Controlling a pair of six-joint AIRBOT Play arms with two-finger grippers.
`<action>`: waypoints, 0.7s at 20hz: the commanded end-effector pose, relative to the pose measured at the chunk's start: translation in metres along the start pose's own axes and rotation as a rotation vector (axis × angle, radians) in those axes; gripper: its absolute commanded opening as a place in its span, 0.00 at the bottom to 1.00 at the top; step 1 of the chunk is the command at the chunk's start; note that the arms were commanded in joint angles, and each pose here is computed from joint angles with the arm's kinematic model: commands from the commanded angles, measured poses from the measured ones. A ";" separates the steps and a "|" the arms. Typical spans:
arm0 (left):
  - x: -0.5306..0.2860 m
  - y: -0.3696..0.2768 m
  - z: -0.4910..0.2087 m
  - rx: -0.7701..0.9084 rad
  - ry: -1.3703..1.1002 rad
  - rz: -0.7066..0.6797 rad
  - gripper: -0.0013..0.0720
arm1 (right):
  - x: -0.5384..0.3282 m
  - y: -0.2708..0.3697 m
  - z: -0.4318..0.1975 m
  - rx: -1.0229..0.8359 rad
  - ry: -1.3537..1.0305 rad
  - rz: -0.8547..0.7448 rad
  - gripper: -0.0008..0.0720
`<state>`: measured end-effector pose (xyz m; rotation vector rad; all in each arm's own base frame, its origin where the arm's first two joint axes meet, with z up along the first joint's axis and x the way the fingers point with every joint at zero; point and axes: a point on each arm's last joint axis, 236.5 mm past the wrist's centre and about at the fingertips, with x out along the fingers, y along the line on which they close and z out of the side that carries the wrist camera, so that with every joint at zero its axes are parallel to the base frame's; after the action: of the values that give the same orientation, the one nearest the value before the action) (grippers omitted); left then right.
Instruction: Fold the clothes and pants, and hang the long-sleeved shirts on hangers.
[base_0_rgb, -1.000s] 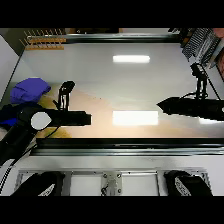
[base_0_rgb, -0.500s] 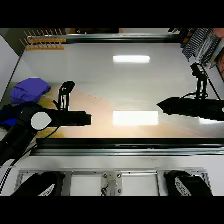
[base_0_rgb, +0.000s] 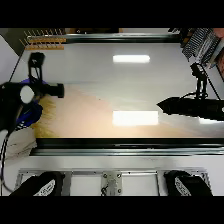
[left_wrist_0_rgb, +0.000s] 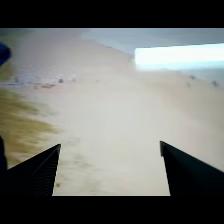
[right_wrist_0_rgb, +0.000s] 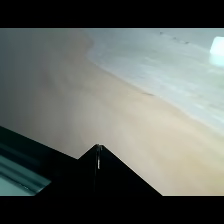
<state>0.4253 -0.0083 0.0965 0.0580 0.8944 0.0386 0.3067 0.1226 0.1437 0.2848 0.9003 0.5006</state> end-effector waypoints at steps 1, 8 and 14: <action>0.059 0.109 0.006 -0.092 0.086 0.198 0.95 | 0.000 0.000 0.000 0.001 0.001 0.000 0.02; 0.174 0.167 -0.029 0.026 0.294 0.307 0.95 | 0.000 0.000 0.000 0.001 0.001 0.000 0.02; 0.220 0.182 -0.045 0.139 0.373 0.379 0.95 | 0.001 0.000 0.000 0.002 0.002 0.000 0.02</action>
<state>0.5217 0.1754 -0.0703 0.3021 1.2090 0.3336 0.3070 0.1227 0.1431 0.2857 0.9021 0.5007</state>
